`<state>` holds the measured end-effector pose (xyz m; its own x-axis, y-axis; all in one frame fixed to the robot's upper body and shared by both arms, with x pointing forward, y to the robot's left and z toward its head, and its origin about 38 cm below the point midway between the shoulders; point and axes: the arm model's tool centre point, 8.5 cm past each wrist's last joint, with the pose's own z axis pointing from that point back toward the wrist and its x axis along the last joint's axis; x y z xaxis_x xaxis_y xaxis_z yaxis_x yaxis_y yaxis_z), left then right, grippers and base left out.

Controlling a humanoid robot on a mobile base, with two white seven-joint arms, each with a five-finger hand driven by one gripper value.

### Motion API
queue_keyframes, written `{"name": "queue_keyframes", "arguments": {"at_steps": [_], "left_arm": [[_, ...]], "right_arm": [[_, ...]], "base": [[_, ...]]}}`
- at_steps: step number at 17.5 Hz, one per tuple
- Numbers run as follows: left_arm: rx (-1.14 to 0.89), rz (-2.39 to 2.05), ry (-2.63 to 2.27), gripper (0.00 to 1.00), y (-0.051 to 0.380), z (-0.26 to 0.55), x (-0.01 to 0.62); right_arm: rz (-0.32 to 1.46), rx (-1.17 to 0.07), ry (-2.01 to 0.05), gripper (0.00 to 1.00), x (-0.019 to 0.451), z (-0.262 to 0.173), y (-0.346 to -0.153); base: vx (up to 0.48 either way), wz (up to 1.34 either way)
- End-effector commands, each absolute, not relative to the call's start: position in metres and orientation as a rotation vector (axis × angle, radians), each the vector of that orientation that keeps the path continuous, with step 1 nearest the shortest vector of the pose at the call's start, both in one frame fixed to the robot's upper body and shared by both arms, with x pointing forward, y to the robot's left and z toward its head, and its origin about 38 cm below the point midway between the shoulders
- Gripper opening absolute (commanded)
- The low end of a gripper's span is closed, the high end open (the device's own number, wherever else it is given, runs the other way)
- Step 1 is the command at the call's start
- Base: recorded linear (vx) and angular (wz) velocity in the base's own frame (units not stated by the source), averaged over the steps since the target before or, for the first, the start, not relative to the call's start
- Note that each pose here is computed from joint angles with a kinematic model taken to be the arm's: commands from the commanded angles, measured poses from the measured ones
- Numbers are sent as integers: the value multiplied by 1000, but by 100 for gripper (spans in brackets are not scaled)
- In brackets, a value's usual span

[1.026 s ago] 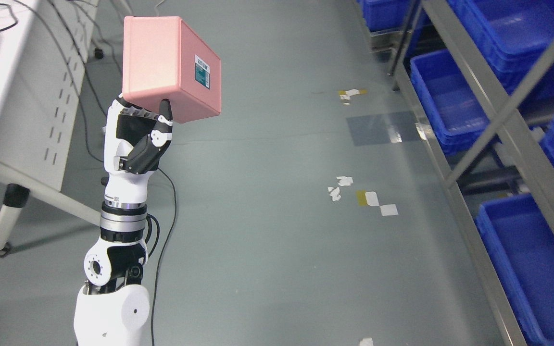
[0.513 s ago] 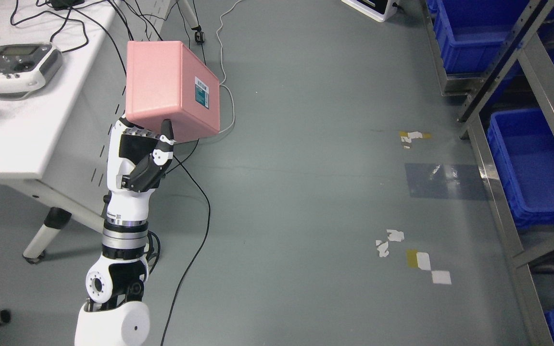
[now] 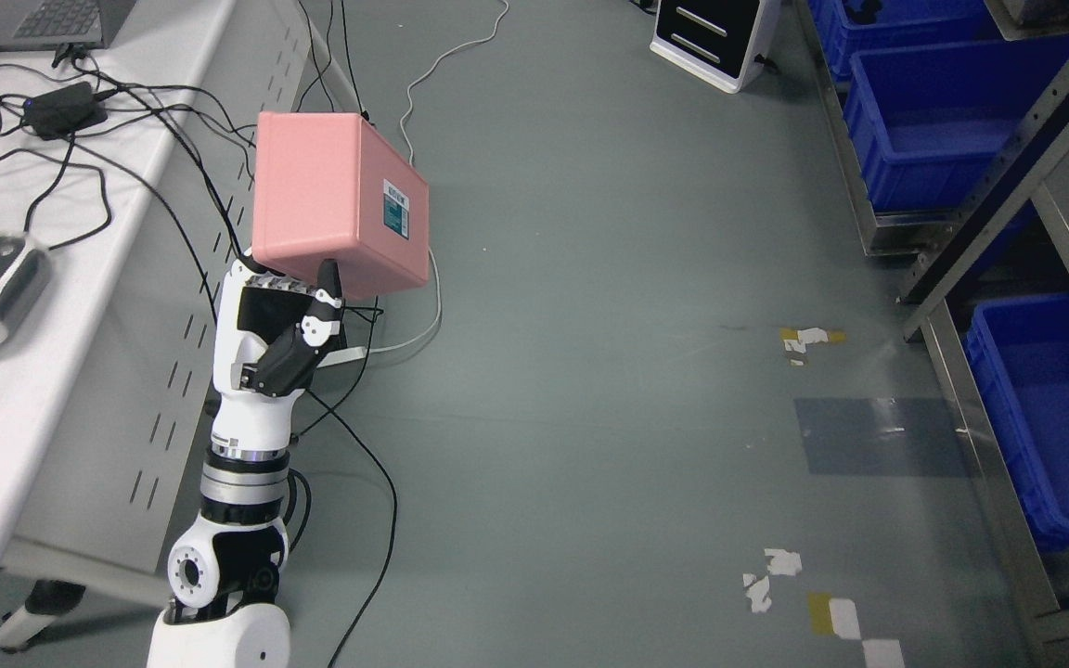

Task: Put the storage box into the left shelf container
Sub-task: 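Hold the pink box up in the left hand while turning toward the shelf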

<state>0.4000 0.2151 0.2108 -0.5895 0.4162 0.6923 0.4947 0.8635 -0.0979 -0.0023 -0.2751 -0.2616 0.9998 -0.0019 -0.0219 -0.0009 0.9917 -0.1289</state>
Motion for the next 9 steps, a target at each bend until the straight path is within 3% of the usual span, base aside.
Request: {"name": "queue_keyframes", "arguments": {"at_steps": [1, 9], "left_arm": [[-659, -168, -2235, 2, 216, 194, 391], [-717, -228, -2181, 2, 199, 177, 381]], "right_arm": [[-3, -148, 13, 100, -2, -261, -287], [-3, -148, 13, 100, -2, -261, -287]], "base": [[515, -101], [480, 5]]}}
